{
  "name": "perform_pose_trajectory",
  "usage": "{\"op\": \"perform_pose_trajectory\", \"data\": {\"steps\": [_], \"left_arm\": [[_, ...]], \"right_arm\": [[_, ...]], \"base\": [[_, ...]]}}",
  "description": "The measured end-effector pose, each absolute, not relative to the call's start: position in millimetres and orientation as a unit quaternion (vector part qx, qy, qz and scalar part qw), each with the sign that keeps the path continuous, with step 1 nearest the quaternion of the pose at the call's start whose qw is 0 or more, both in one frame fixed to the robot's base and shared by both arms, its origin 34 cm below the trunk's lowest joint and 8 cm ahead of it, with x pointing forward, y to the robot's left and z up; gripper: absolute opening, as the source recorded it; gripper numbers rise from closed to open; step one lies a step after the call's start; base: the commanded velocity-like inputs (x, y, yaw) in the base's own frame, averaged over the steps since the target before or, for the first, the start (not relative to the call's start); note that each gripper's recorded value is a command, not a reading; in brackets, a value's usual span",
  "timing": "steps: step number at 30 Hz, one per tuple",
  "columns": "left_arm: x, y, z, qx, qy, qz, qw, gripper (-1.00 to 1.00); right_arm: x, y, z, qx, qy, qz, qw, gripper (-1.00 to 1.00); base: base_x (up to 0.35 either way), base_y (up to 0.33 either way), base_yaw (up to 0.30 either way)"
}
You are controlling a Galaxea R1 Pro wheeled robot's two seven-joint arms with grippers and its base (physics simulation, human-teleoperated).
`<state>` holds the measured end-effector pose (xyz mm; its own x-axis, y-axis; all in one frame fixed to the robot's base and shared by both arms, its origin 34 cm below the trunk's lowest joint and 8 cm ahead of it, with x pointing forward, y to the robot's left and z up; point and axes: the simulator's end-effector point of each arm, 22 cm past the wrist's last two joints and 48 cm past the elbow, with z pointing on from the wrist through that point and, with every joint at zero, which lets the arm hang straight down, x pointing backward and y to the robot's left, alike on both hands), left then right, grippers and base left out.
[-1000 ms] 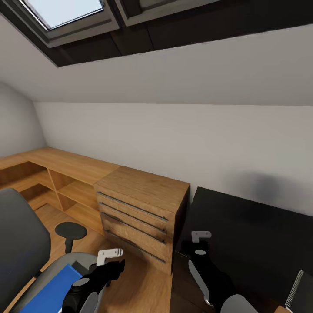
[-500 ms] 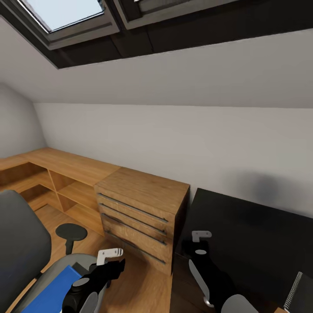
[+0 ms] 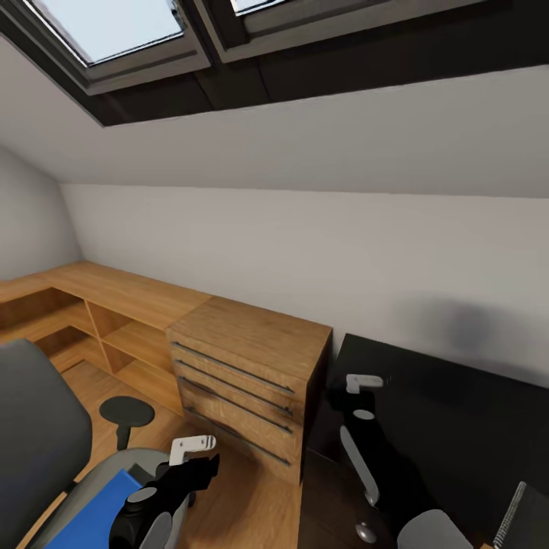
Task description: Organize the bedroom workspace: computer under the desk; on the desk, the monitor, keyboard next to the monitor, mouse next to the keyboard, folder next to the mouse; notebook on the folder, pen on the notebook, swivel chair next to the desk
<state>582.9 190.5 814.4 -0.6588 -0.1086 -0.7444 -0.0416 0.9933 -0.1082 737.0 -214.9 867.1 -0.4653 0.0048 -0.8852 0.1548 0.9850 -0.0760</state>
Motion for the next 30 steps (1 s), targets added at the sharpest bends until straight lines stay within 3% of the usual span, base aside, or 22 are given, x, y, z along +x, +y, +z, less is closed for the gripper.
{"op": "perform_pose_trajectory", "data": {"steps": [7,25,30], "left_arm": [[585.7,181.4,824.7,-0.045,0.905,-0.051,0.421,1.00],[588.2,175.4,834.5,-0.048,0.900,-0.060,0.428,1.00],[588.4,175.7,834.8,-0.049,0.900,-0.061,0.428,1.00]], "right_arm": [[744.7,-253.7,890.3,0.082,0.844,-0.090,0.523,-1.00],[728.5,-244.9,886.0,0.059,0.851,-0.095,0.513,-1.00],[729.0,-246.2,889.3,0.062,0.849,-0.095,0.516,-1.00]], "base": [[0.000,0.000,0.000],[0.000,0.000,-0.001],[-0.003,0.000,-0.180]]}}
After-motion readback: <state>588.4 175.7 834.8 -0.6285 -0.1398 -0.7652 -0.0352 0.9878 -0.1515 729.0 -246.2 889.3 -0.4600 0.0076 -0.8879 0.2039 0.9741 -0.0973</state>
